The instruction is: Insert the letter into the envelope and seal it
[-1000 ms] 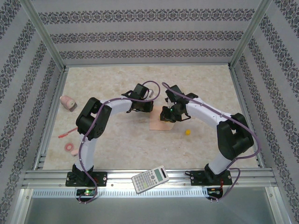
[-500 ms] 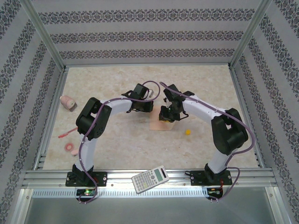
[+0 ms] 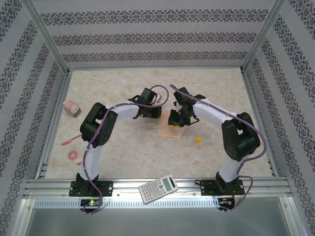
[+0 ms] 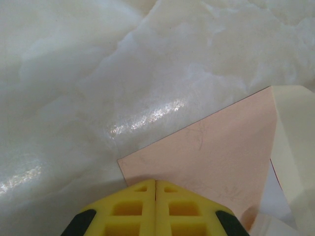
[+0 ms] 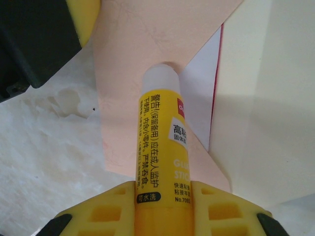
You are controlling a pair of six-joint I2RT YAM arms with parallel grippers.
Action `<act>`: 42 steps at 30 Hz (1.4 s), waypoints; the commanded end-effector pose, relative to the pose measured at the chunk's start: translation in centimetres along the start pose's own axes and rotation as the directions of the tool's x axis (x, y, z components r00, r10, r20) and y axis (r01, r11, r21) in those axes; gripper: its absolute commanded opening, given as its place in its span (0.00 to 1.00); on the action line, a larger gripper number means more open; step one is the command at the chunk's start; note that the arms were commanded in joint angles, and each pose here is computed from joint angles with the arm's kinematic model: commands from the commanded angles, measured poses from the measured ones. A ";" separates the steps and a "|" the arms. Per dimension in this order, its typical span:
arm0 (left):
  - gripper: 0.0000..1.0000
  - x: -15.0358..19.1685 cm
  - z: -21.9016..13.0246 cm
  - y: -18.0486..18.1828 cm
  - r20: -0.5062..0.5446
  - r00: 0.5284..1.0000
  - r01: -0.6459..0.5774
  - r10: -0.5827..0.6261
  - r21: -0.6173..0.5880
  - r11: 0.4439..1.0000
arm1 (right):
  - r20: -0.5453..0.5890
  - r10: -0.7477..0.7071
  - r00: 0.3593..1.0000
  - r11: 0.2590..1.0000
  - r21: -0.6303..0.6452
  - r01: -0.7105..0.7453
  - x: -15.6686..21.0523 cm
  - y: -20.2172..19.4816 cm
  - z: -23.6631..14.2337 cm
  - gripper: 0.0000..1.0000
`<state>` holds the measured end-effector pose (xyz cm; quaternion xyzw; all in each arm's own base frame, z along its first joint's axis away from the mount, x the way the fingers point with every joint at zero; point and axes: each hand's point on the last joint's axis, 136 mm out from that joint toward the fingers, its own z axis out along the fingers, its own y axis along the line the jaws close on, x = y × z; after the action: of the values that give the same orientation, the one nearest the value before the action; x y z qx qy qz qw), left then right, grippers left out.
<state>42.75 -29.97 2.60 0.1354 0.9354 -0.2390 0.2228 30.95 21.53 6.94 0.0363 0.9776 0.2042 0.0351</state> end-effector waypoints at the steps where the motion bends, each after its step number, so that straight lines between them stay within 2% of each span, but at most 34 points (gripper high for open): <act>1: 0.00 1.1 -0.4 -0.6 -0.038 0.999 -0.007 0.007 0.008 1.000 | -0.047 0.018 0.999 0.997 0.074 -0.015 1.3 -2.0 0.0 0.04; 17: 0.00 1.1 -0.6 -0.6 -0.032 0.999 0.000 0.000 0.008 1.000 | -0.157 -0.021 0.987 0.995 0.094 0.036 4.0 -2.4 -0.6 0.04; 32: 0.00 0.8 -0.6 -1.1 -0.025 1.000 0.003 -0.002 0.032 0.999 | -0.184 -0.039 0.982 0.994 0.094 0.058 2.4 -1.6 0.9 0.03; 42: 0.00 1.1 -0.7 -0.9 -0.031 1.000 0.001 0.000 0.026 1.000 | -0.167 -0.025 0.986 0.990 0.133 0.047 1.7 -3.2 1.2 0.02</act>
<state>42.69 -29.98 2.58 0.1355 0.9353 -0.2403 0.2217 30.07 21.31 6.59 -0.0090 0.9832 0.1818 -0.0154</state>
